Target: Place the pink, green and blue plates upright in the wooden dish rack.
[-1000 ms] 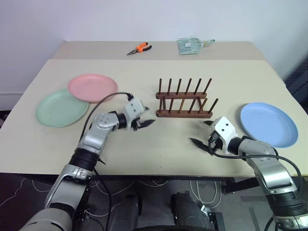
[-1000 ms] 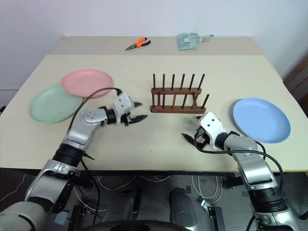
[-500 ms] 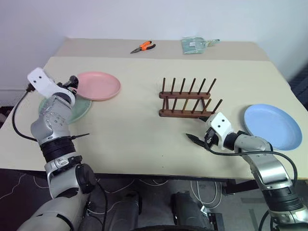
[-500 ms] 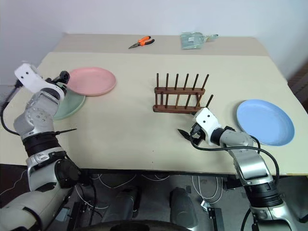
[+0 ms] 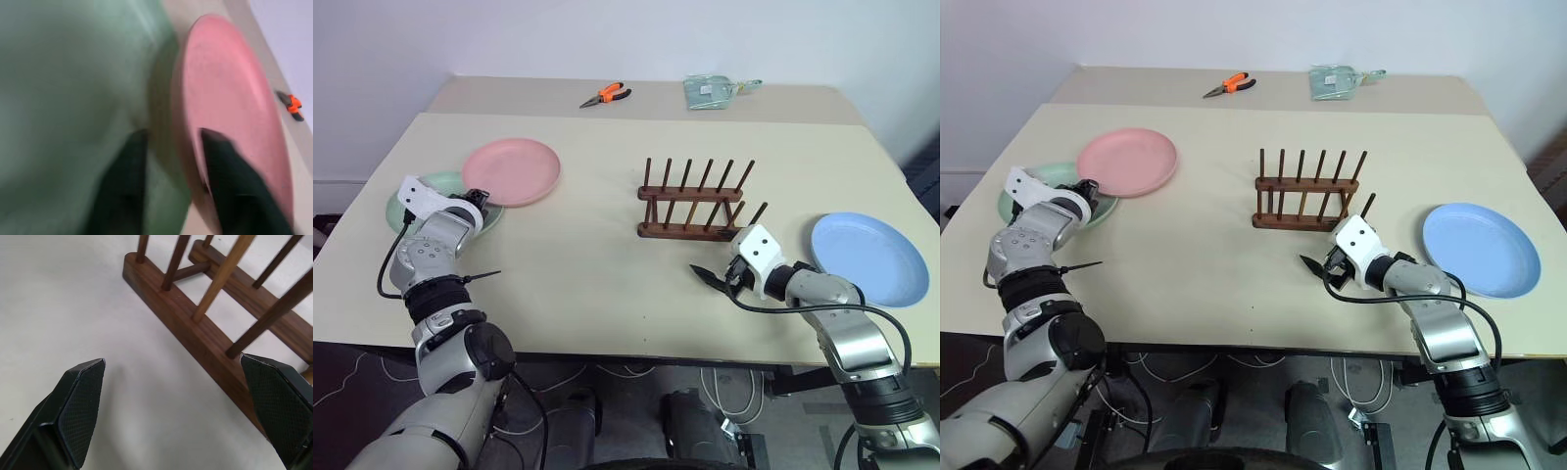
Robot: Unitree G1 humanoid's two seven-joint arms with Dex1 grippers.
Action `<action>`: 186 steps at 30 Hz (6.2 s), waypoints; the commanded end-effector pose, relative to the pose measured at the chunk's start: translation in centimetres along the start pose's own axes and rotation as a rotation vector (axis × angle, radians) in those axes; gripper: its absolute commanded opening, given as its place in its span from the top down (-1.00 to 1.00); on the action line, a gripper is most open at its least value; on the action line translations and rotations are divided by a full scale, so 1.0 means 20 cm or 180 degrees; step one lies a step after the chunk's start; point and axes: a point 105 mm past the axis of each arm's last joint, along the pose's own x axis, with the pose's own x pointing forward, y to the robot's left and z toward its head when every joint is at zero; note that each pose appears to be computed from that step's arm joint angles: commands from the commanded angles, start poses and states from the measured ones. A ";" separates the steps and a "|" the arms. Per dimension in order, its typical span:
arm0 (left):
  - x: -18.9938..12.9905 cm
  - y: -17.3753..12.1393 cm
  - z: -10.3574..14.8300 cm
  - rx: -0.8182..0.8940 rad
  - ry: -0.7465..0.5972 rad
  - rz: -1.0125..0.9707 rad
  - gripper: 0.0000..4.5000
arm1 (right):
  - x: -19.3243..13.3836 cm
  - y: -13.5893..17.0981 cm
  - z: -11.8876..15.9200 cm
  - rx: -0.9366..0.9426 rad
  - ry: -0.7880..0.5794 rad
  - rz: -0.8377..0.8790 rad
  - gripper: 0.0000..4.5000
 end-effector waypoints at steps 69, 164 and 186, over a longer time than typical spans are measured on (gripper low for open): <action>-0.60 -0.47 -0.77 0.3713 0.0925 -0.4179 0.14 | -0.35 -0.47 0.69 0.2133 -0.2395 -0.0277 1.00; -0.53 -0.97 0.15 0.1454 -0.1308 -0.2094 -0.02 | 0.31 0.05 0.77 -0.3047 -0.1102 -0.0663 1.00; -0.53 -0.47 -0.62 0.3765 0.0094 -0.3545 -0.02 | -0.10 -0.17 0.86 0.2144 -0.2523 -0.0256 1.00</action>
